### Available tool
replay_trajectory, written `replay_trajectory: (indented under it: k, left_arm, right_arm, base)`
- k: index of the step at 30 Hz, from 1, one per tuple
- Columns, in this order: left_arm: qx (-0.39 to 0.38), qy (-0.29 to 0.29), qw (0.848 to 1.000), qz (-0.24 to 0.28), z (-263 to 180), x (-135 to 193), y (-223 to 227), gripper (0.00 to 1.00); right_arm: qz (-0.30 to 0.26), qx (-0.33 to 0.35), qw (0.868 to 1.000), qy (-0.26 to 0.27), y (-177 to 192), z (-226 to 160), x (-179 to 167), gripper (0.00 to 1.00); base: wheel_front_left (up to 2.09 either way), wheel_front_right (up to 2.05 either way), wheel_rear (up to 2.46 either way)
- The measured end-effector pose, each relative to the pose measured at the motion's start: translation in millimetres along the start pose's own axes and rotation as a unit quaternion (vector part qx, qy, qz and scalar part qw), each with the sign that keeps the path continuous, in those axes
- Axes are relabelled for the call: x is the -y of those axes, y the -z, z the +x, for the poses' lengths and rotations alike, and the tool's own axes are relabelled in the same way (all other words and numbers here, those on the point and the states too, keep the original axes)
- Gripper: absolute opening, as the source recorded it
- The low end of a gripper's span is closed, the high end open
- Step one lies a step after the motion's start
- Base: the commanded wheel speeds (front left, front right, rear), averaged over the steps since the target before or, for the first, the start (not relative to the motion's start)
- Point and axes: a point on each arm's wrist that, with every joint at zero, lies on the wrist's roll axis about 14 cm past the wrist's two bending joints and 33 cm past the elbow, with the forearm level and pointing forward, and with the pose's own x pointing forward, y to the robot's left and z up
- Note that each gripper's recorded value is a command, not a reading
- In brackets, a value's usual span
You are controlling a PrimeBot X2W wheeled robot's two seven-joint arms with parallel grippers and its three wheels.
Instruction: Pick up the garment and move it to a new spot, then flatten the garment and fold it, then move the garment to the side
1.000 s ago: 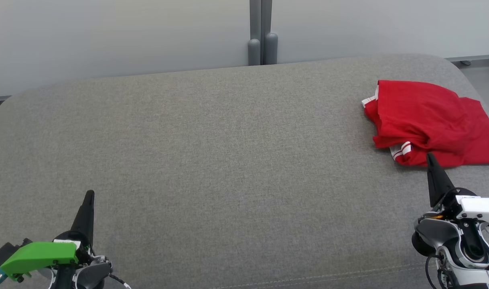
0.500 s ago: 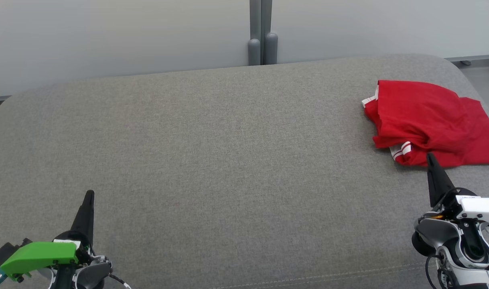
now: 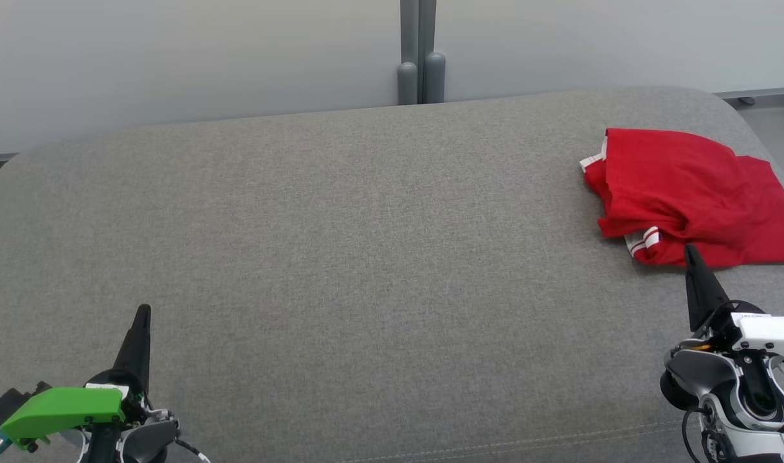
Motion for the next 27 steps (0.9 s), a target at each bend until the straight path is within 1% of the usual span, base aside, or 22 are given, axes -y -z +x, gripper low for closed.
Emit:
replay_trajectory:
  k: [27]
  left_arm:
    - [-0.001,0.001,1.000,0.000,0.1,0.4,0.2,0.00]
  right_arm:
    - [0.001,0.000,1.000,-0.001,0.0,0.1,-0.8,0.00]
  base:
    - [0.00,0.00,0.00]
